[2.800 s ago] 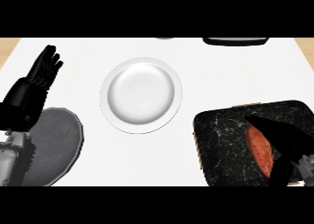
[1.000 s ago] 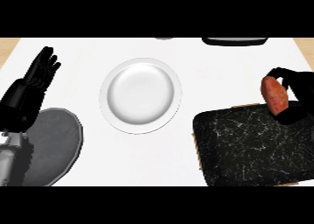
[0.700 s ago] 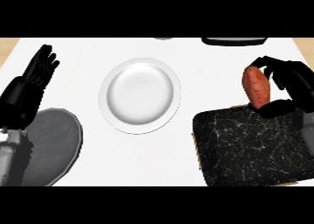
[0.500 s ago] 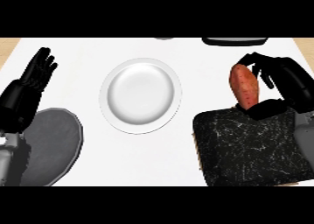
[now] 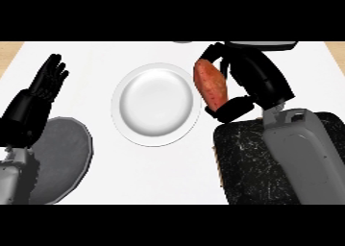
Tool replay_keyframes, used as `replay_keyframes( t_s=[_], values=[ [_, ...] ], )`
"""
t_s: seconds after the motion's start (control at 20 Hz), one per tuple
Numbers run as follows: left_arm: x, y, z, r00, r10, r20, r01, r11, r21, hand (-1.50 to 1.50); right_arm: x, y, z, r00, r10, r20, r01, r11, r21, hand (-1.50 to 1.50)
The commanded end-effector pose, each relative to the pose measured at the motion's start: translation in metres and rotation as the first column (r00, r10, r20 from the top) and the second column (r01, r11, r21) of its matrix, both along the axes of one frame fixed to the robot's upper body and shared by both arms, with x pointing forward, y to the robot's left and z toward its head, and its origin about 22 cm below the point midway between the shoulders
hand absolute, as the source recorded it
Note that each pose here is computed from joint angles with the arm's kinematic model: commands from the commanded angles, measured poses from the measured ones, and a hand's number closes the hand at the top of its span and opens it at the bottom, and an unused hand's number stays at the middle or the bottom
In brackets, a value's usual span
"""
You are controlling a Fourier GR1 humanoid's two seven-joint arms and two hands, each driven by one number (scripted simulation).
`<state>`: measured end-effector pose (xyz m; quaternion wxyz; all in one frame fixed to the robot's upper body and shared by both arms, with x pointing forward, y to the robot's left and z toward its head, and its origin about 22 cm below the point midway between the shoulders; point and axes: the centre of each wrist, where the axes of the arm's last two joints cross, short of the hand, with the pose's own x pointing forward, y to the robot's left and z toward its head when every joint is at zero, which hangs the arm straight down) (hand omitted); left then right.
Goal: Pick the sweet potato from the tray and place it in the plate
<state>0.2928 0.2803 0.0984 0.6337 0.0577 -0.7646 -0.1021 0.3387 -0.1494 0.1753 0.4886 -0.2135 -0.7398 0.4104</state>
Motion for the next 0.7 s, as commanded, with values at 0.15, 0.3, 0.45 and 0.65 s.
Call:
replay_keyframes(
  t_s=[0.15,0.3,0.45,0.65],
  values=[
    [0.008,-0.007,0.003,1.0,-0.001,0.016,0.0,1.0,0.012,0.0,0.014,0.085,-0.022,0.996,0.051,-0.079,-0.049,0.999,0.022,1.5],
    [0.015,-0.001,-0.003,1.0,0.006,0.005,-0.006,1.0,-0.005,0.0,0.027,0.109,-0.012,0.995,0.024,-0.097,-0.023,1.0,0.016,1.5],
    [0.025,-0.005,0.013,1.0,0.012,0.01,-0.012,1.0,0.006,0.0,0.047,0.108,-0.04,0.996,0.007,-0.093,-0.008,1.0,-0.012,1.5],
    [0.025,-0.016,0.015,0.999,-0.038,0.008,0.038,0.999,0.003,0.0,0.059,0.128,-0.046,0.994,-0.043,-0.099,0.035,0.996,-0.082,1.5]
  ],
)
